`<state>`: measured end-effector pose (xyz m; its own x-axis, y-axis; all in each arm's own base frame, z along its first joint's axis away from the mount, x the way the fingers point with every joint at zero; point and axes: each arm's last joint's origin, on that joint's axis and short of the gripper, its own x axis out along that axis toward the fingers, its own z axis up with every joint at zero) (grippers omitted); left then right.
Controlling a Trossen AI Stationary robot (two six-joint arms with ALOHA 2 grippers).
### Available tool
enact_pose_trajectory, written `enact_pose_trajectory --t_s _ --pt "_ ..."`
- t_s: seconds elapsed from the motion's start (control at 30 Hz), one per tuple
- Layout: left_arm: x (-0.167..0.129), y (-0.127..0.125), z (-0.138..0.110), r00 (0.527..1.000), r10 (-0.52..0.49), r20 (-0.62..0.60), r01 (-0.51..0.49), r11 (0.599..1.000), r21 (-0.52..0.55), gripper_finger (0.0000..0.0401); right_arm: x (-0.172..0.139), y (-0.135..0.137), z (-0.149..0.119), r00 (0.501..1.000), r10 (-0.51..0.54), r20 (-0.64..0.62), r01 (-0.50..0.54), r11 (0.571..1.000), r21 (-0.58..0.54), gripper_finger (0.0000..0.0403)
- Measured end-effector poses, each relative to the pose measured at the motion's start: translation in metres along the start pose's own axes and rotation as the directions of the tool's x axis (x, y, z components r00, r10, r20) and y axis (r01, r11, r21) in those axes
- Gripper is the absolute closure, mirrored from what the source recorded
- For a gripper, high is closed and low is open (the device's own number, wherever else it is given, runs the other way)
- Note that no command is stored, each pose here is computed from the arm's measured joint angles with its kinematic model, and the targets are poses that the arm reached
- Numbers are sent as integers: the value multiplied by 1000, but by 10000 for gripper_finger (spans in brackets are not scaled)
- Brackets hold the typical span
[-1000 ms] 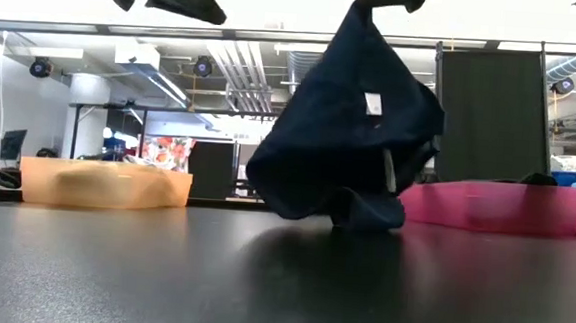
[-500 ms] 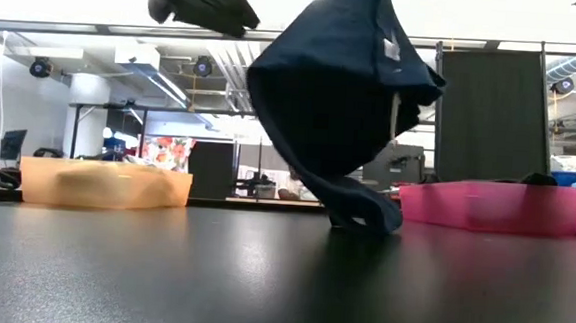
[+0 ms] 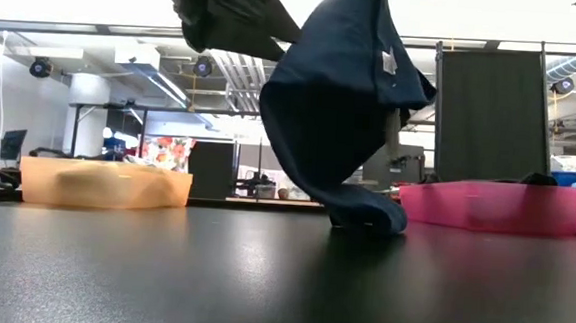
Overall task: Sort towels by color in basket
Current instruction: Put the blue towel into the red bin
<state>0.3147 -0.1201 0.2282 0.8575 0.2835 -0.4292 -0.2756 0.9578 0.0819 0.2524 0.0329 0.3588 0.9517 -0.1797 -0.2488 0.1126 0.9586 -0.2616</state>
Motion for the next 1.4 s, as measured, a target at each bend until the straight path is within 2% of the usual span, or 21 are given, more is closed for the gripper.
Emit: enact_pose_trajectory --t_s 0.2,0.33,0.47,0.53,0.6,0.73,0.77,1.07,1.23,1.4 --pt "19 1 -3 1000 11 26 -10 998 -67 148 0 0 0 1000 -1 1 1 1000 21 394" --pt "36 13 -9 993 118 10 -115 985 -131 149 0 0 0 1000 -1 1 1 999 32 394" --pt "49 23 -12 989 148 -3 -147 974 -170 169 0 0 1 1000 -2 6 1 999 36 394" --pt "52 23 -13 992 123 -7 -123 982 -147 195 0 0 1 1000 -2 7 2 999 36 394" --pt "51 22 -11 994 113 3 -112 986 -128 237 0 0 1 1000 -3 8 3 999 36 394" --pt "50 23 -9 992 127 12 -125 988 -85 363 0 0 1 1000 -3 7 3 999 37 394" --pt "48 24 -7 992 126 18 -124 989 -85 381 0 0 1 1000 -3 5 2 999 40 394" --pt "14 36 25 952 270 142 -267 963 -44 400 -4 17 -10 995 72 -74 -67 995 75 394" --pt "-2 43 41 942 269 202 -267 963 -39 401 0 35 -26 984 124 -125 -111 988 108 394" --pt "-9 44 53 926 261 273 -266 964 -18 401 16 55 -47 962 166 -218 -140 982 131 392"
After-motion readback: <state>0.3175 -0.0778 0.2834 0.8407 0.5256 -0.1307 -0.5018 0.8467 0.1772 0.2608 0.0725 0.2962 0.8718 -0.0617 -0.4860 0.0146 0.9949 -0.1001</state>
